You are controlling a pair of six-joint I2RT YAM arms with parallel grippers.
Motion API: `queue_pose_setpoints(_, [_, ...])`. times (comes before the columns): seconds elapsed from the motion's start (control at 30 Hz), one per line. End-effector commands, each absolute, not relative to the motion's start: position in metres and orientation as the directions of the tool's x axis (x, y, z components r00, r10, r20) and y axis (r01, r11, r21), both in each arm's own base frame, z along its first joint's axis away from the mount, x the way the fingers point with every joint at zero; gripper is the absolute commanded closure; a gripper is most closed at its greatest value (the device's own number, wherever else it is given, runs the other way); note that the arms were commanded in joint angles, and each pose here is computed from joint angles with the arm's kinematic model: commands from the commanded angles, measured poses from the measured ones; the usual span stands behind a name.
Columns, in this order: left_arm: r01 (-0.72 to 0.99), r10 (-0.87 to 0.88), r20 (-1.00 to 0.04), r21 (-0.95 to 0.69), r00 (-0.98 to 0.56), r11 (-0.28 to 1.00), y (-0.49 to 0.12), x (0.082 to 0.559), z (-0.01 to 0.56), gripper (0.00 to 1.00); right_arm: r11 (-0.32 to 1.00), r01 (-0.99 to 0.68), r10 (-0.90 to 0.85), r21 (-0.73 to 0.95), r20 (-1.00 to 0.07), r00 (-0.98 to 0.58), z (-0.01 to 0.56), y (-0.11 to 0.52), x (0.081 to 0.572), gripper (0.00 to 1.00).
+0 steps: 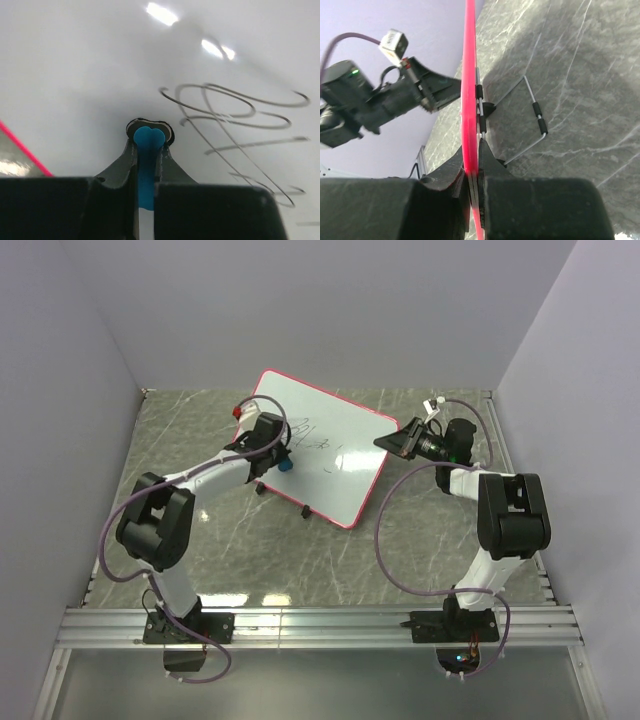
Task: Erase the whiteboard
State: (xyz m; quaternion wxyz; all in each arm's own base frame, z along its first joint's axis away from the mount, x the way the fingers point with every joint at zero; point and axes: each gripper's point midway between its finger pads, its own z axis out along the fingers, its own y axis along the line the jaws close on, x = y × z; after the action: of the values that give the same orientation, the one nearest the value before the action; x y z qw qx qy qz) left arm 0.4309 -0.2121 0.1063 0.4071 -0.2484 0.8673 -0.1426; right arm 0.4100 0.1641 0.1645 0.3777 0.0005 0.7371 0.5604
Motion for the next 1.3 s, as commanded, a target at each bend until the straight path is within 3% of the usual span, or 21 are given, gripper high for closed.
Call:
queue_pose_setpoints(0.0, [-0.367, -0.456, -0.645, -0.279, -0.614, 0.887, -0.182, 0.420, 0.034, 1.00, 0.368, -0.380, 0.380, 0.849, -0.510, -0.772, 0.153, 0.173, 0.400, 1.00])
queue_pose_setpoints(0.33, [-0.061, -0.342, -0.592, -0.441, -0.730, 0.895, -0.348, 0.384, 0.065, 1.00, 0.364, -0.362, 0.384, 0.858, -0.493, -0.781, 0.147, 0.174, 0.410, 1.00])
queue_pose_setpoints(0.57, [-0.021, -0.353, -0.509, -0.549, -0.785, 0.836, -0.393, 0.353, 0.079, 1.00, 0.366, -0.362, 0.382, 0.857, -0.493, -0.781, 0.147, 0.174, 0.410, 1.00])
queue_pose_setpoints(0.77, [-0.069, -0.384, -0.542, -0.512, -0.748, 0.856, -0.356, 0.393, 0.081, 1.00, 0.372, -0.366, 0.377, 0.853, -0.499, -0.780, 0.150, 0.173, 0.407, 1.00])
queue_pose_setpoints(1.0, [-0.227, -0.424, -0.608, -0.376, -0.671, 0.898, -0.255, 0.494, 0.066, 1.00, 0.376, -0.363, 0.371, 0.853, -0.498, -0.784, 0.152, 0.173, 0.403, 1.00])
queue_pose_setpoints(1.27, [-0.399, -0.485, -0.575, -0.279, -0.659, 0.873, -0.140, 0.505, 0.010, 1.00, 0.383, -0.375, 0.364, 0.844, -0.511, -0.779, 0.160, 0.173, 0.406, 1.00])
